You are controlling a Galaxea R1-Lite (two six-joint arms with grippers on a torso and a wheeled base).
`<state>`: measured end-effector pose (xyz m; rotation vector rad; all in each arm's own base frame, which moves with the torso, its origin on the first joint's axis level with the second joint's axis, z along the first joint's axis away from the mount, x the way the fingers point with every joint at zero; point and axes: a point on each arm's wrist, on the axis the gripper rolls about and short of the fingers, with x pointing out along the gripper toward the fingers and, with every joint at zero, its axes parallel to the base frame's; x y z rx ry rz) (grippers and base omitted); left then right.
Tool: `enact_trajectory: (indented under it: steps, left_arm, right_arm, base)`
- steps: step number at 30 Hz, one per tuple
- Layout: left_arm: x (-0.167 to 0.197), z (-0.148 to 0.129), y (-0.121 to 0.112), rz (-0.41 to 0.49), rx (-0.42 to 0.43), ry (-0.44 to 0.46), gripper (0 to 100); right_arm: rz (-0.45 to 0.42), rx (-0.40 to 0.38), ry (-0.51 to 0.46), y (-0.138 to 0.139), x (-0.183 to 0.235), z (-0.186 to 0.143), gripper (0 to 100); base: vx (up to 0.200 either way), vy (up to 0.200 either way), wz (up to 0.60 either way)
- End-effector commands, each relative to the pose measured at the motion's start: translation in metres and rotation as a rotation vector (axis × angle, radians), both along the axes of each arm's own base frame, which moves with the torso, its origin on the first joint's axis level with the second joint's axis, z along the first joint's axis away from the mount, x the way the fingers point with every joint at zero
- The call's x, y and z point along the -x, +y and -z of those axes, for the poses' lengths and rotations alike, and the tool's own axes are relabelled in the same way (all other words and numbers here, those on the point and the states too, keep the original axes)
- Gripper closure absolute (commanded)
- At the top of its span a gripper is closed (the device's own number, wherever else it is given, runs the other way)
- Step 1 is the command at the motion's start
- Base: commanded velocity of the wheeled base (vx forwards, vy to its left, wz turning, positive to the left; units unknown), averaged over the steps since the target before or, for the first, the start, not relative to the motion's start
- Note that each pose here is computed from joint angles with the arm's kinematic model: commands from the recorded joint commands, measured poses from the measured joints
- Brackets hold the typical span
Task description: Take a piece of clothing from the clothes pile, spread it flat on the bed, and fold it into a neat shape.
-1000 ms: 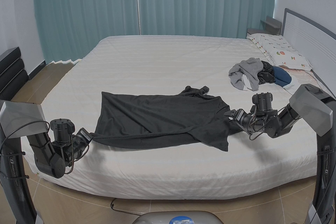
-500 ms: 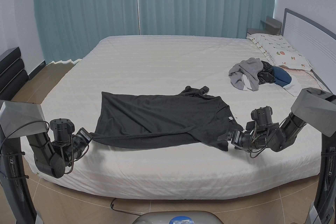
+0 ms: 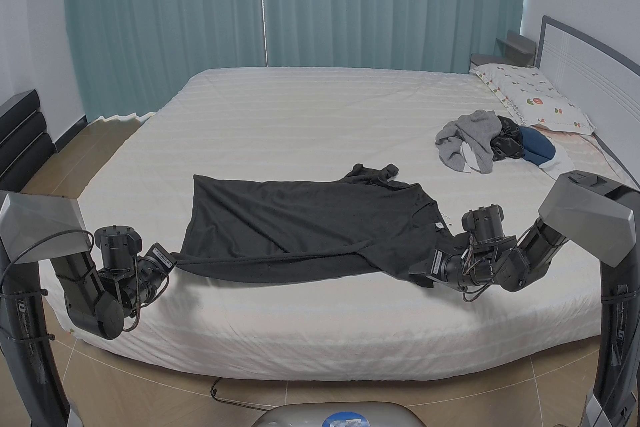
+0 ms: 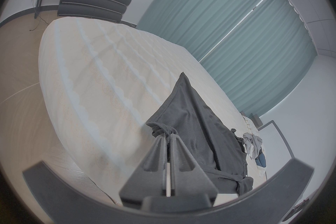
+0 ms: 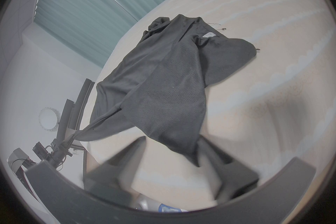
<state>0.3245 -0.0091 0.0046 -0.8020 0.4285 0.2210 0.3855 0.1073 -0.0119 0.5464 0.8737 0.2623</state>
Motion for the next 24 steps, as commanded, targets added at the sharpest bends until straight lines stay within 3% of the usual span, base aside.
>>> enact_trajectory:
  steps: [1,5,12,24]
  left_arm:
    - [0.001,0.0,0.0,0.001,-0.003,0.002,100]
    - [0.002,0.0,0.001,0.0,-0.008,0.007,100]
    - [0.009,-0.003,0.008,0.024,-0.095,0.016,100]
    - [0.026,-0.009,0.021,0.061,-0.239,0.054,100]
  right_arm:
    - [0.016,-0.001,-0.005,-0.009,0.007,-0.01,100]
    - [0.019,-0.012,0.0,-0.018,0.025,-0.027,100]
    - [0.018,-0.026,0.011,-0.032,0.066,-0.053,100]
    - [-0.049,-0.059,0.081,-0.045,0.14,-0.066,100]
  base:
    - [0.0,0.0,0.0]
    - [0.0,0.0,0.0]
    - [0.0,0.0,0.0]
    - [0.0,0.0,0.0]
